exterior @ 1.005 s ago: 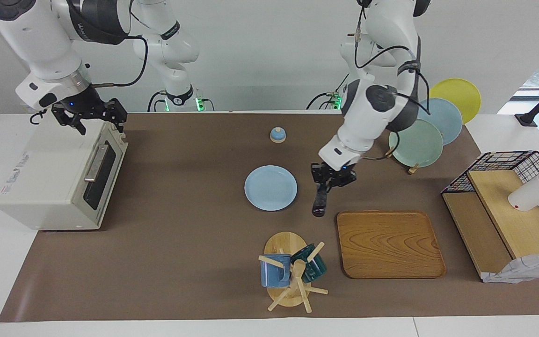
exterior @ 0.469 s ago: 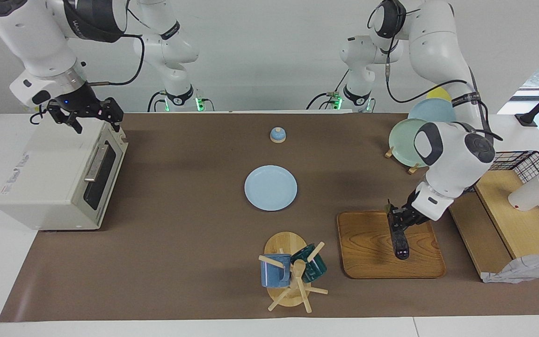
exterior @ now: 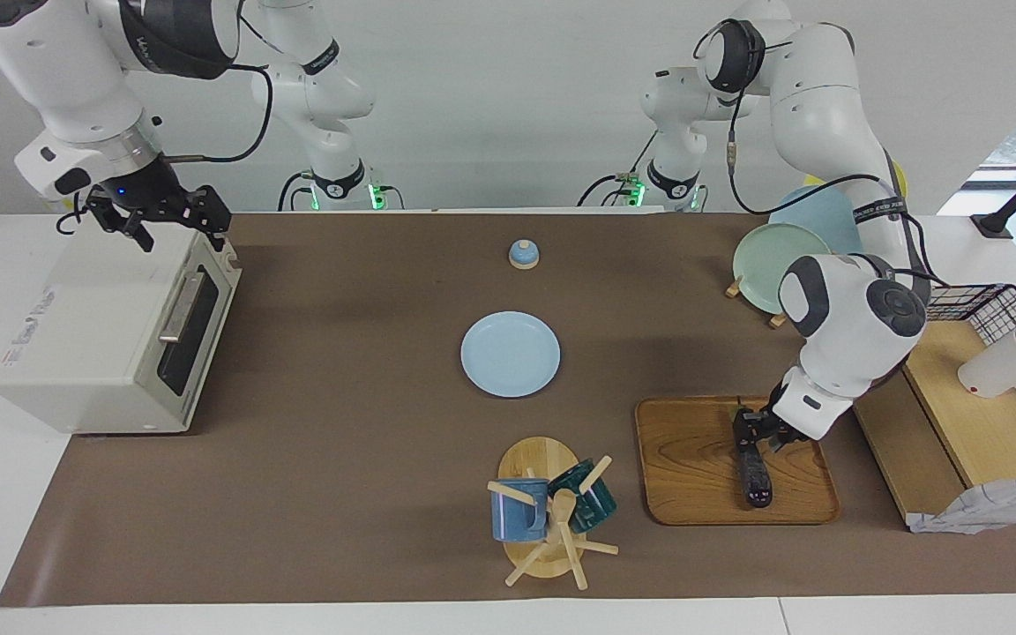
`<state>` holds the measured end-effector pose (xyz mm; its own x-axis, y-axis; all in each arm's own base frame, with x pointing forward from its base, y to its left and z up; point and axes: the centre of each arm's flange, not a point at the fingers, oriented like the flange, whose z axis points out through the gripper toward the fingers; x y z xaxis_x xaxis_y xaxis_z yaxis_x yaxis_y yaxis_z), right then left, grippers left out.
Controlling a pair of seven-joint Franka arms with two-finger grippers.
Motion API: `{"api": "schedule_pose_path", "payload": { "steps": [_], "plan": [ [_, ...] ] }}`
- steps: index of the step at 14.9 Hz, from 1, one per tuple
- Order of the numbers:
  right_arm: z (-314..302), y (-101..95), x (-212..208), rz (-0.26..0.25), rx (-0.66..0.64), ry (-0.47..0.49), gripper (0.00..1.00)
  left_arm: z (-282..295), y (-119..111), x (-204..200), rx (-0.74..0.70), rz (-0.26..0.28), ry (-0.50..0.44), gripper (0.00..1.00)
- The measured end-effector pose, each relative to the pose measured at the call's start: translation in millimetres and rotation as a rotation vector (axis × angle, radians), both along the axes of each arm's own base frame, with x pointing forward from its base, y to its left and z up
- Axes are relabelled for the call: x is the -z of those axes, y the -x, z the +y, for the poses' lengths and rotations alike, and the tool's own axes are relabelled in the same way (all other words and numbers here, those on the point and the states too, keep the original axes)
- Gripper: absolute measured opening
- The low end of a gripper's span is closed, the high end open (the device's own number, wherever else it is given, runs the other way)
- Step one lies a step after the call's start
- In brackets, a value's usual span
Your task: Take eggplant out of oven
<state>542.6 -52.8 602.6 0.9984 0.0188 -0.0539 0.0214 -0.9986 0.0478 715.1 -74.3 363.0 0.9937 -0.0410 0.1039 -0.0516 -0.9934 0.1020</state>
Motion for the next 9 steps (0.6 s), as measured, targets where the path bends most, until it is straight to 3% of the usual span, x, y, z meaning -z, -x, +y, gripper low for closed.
{"api": "schedule_pose_path", "payload": {
  "steps": [2, 3, 9],
  "plan": [
    [0.0, -0.4, -0.6, -0.004, 0.000, 0.000, 1.00, 9.8, 2.7, -20.5, -0.012, -0.009, 0.000, 0.96],
    [0.0, -0.9, -1.0, -0.008, 0.000, 0.001, 1.00, 15.5, 6.9, -36.3, -0.018, -0.015, -0.001, 1.00],
    [0.9, -1.6, -2.6, -0.015, -0.002, 0.001, 1.00, 31.1, 70.3, -150.2, -0.024, -0.010, -0.012, 1.00]
  ]
}}
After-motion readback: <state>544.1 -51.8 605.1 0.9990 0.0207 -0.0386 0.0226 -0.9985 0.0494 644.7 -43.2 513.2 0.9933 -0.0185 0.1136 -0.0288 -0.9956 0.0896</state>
